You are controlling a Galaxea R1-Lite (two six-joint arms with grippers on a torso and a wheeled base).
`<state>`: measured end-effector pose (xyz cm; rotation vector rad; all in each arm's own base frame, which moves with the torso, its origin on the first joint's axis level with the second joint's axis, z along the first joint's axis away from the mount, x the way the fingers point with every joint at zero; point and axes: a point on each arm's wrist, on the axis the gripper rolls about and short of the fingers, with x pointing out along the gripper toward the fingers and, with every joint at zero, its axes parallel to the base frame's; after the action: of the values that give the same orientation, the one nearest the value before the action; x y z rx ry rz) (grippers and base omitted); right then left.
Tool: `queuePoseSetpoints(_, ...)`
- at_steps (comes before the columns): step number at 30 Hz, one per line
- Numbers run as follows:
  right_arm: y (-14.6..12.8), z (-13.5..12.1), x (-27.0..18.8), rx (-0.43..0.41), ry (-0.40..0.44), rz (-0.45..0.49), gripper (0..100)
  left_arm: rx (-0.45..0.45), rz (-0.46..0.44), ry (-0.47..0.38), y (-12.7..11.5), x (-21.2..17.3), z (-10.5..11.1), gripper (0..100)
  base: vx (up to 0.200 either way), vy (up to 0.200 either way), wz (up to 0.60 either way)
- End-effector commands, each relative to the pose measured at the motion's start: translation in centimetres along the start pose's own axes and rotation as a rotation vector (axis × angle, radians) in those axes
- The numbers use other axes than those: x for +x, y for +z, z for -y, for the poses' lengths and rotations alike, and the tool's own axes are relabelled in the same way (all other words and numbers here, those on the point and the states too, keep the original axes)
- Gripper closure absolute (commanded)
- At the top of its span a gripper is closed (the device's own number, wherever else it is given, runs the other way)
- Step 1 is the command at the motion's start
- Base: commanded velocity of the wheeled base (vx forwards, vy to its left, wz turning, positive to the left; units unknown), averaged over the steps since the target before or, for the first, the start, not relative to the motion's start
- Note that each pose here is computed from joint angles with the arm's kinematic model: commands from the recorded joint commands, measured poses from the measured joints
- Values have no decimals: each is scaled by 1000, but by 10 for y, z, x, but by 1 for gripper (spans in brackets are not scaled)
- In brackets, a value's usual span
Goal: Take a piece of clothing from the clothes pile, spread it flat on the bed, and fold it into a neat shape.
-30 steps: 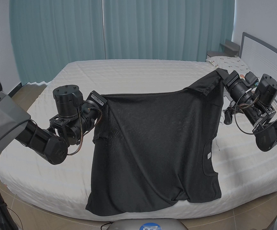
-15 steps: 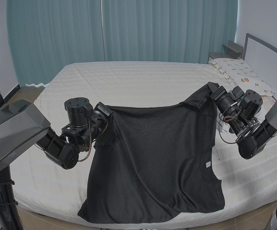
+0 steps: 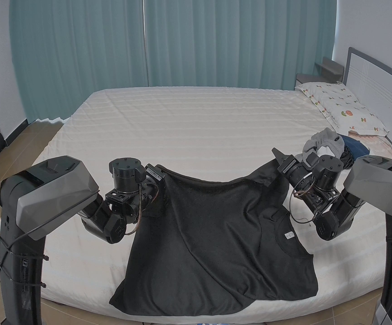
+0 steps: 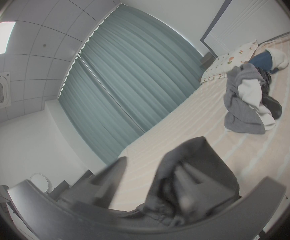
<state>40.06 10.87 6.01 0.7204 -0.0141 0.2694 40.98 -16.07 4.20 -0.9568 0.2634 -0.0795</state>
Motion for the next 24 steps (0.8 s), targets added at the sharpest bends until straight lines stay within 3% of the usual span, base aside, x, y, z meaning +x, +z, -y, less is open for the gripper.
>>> queuePoseSetpoints(1,-28,27,3,-4,-56,-58,0,8,-13,53,-12,16,-28,0,0,0,0)
queuePoseSetpoints(15,-46,98,0,-2,-260,-168,0,22,35,169,7,41,-88,0,0,0,0)
queuePoseSetpoints(24,-42,102,0,6,-283,-182,0,-4,41,170,12,41,-90,0,0,0,0)
